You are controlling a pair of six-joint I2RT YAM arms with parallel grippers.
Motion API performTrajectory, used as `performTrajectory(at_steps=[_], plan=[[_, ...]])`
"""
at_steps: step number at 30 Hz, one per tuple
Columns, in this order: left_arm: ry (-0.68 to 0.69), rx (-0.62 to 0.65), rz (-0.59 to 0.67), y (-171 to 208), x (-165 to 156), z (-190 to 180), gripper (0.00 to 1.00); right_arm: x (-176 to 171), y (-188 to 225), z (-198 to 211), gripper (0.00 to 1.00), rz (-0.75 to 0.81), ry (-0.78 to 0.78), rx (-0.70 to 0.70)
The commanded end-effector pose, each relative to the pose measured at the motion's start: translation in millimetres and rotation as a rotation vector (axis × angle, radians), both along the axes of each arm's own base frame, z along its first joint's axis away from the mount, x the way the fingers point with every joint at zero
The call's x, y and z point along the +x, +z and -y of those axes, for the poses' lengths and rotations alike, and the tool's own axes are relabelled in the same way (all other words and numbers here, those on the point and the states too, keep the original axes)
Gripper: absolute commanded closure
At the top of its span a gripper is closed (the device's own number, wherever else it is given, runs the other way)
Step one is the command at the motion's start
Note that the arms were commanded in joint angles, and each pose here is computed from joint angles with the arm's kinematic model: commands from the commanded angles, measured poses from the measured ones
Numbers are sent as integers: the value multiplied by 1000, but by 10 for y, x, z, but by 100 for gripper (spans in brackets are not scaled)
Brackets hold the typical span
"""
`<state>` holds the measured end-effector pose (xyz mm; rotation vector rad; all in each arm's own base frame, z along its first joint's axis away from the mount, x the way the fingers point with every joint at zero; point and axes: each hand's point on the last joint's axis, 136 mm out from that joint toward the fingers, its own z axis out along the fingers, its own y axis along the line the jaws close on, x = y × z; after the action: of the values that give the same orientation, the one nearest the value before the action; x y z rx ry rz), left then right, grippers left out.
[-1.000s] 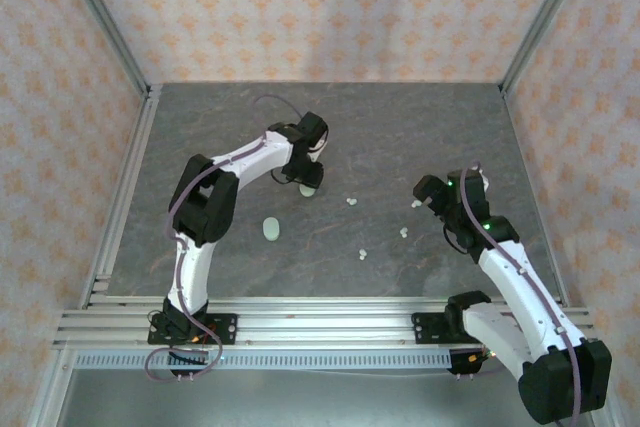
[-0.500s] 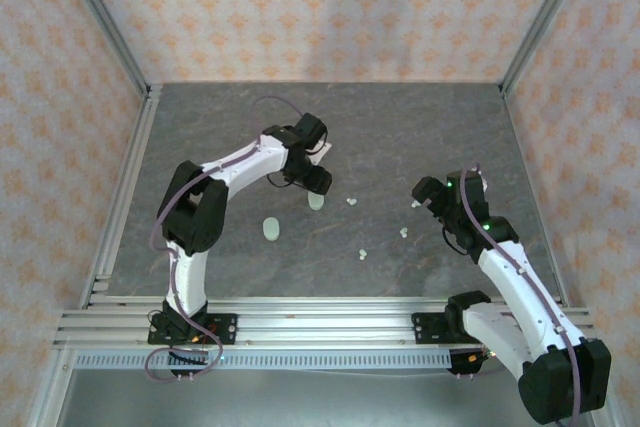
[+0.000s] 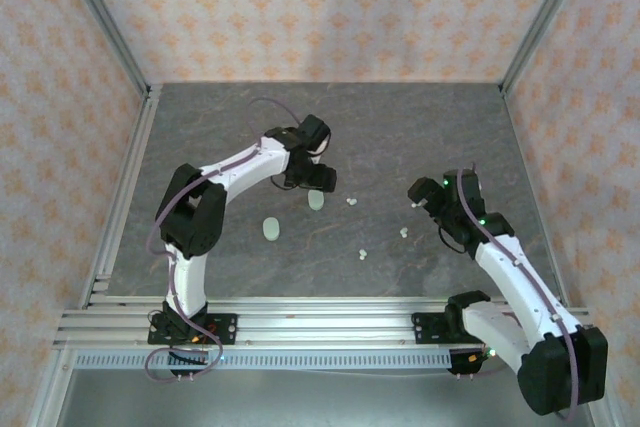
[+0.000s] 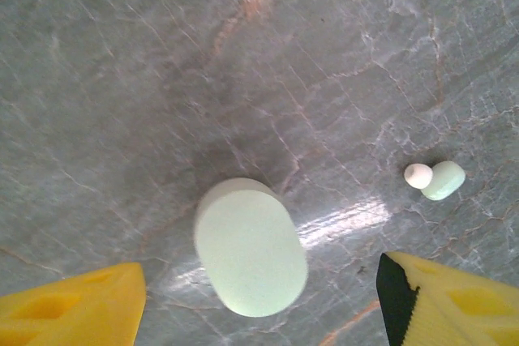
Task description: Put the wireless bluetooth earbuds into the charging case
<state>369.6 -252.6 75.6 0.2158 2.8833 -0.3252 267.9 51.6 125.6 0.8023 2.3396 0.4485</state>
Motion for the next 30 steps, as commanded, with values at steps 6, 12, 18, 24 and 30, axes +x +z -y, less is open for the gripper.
performTrajectory(at_steps=[6,12,18,24,30], plan=[[57,105,-67,-394,16,-98,30,-24,-58,-29,0,-12,4,11],[13,108,-106,-614,16,-36,41,-26,-84,-17,0,-13,-5,10],[-208,84,-76,-479,5,73,60,-10,-65,-15,0,-7,-5,8],[-485,-24,-70,-246,-150,261,64,3,-33,-40,0,1,2,19],[-653,10,-70,-278,-256,198,63,-10,-69,-40,0,-5,1,22]])
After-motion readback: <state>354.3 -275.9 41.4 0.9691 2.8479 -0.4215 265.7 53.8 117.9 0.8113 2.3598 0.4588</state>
